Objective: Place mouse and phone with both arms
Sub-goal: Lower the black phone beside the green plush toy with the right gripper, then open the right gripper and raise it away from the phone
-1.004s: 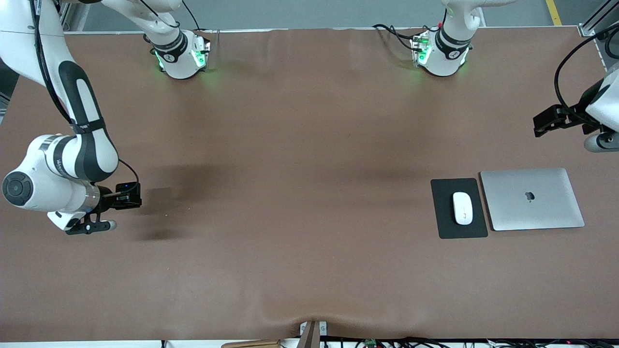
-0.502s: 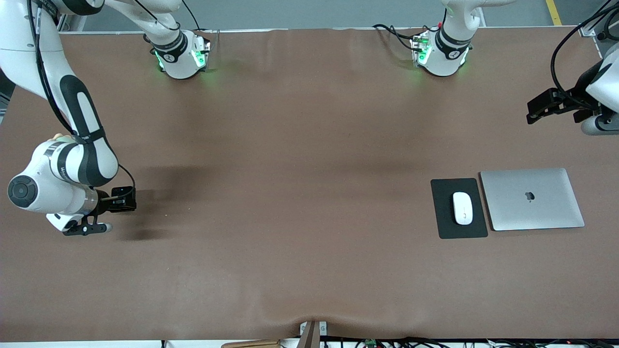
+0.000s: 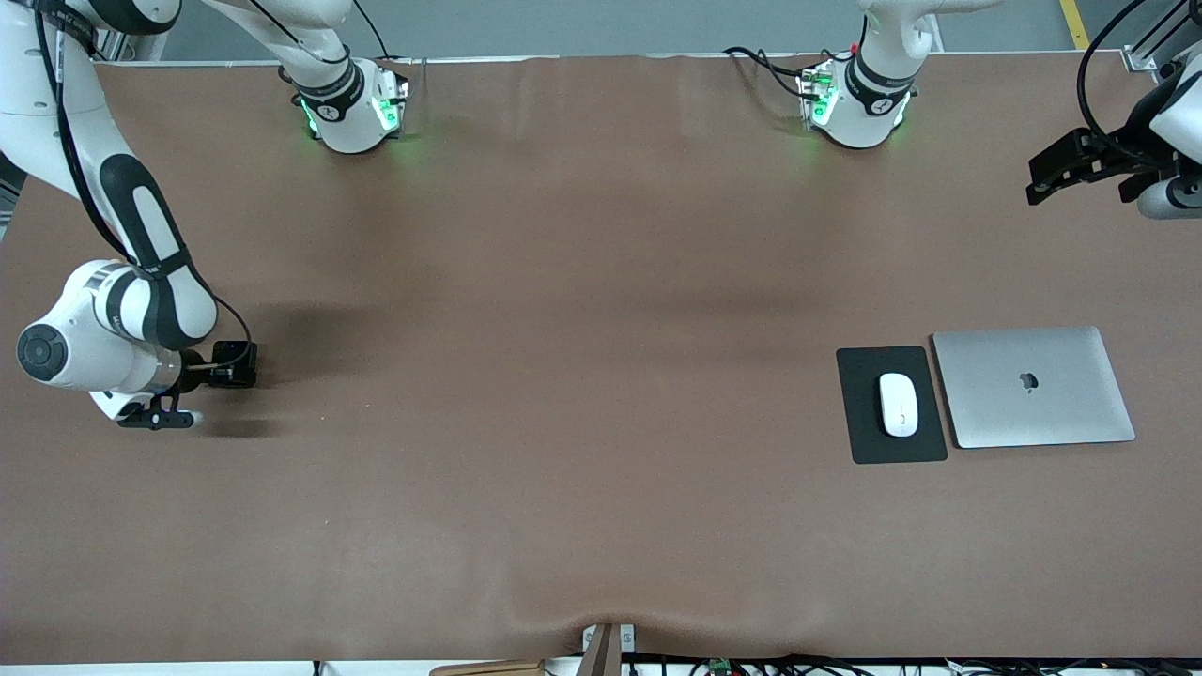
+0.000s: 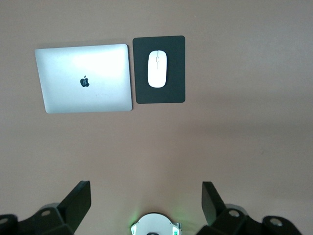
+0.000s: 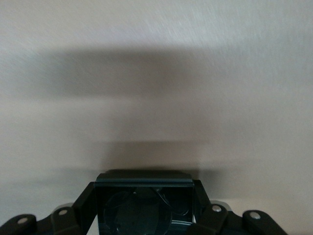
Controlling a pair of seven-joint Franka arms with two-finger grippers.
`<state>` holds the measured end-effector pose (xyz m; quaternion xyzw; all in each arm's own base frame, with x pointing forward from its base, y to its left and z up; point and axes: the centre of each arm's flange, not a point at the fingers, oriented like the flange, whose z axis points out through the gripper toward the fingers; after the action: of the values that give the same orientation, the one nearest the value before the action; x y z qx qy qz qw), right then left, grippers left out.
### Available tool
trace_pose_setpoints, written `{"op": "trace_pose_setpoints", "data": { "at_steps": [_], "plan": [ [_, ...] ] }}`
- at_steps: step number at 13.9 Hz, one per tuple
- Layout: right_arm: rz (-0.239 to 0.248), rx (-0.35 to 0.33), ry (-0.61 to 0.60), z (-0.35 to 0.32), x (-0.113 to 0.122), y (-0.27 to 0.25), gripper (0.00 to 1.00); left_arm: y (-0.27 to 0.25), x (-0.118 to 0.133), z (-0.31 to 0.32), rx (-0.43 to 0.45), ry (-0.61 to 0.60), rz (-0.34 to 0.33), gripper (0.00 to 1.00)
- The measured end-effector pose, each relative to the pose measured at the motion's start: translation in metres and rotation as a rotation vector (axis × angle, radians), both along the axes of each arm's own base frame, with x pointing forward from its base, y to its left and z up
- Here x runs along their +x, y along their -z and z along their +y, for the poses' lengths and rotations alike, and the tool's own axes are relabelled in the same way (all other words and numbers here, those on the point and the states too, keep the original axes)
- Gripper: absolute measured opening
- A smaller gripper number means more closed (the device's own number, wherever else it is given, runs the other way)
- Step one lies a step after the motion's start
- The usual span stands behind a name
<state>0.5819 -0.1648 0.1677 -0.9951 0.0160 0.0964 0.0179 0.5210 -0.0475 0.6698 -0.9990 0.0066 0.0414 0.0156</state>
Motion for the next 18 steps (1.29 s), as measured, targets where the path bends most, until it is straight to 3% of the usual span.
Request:
{"op": "trace_pose_setpoints", "data": {
  "at_steps": [1, 3, 4, 10, 14, 18],
  "plan": [
    [0.0, 0.0, 0.001, 0.0, -0.001, 0.0, 0.8, 0.0, -0.001, -0.001, -0.004, 0.0, 0.001, 1.0],
    [0.0, 0.003, -0.003, 0.003, 0.0, -0.001, 0.97, 0.002, -0.001, -0.002, -0.016, -0.006, 0.006, 1.0],
    [-0.006, 0.003, -0.008, 0.005, 0.003, -0.006, 1.0, 0.003, -0.001, -0.003, -0.017, -0.016, 0.007, 1.0],
    [-0.096, -0.018, -0.05, 0.076, 0.037, -0.108, 1.0, 0.003, -0.001, -0.004, -0.016, -0.027, 0.009, 1.0],
    [-0.103, -0.027, -0.034, 0.123, 0.029, -0.192, 1.0, 0.003, -0.001, -0.004, -0.016, -0.027, 0.009, 1.0],
    [-0.153, -0.031, -0.055, 0.139, 0.002, -0.294, 1.0, 0.003, -0.001, -0.003, -0.016, -0.029, 0.008, 1.0]
  ]
}}
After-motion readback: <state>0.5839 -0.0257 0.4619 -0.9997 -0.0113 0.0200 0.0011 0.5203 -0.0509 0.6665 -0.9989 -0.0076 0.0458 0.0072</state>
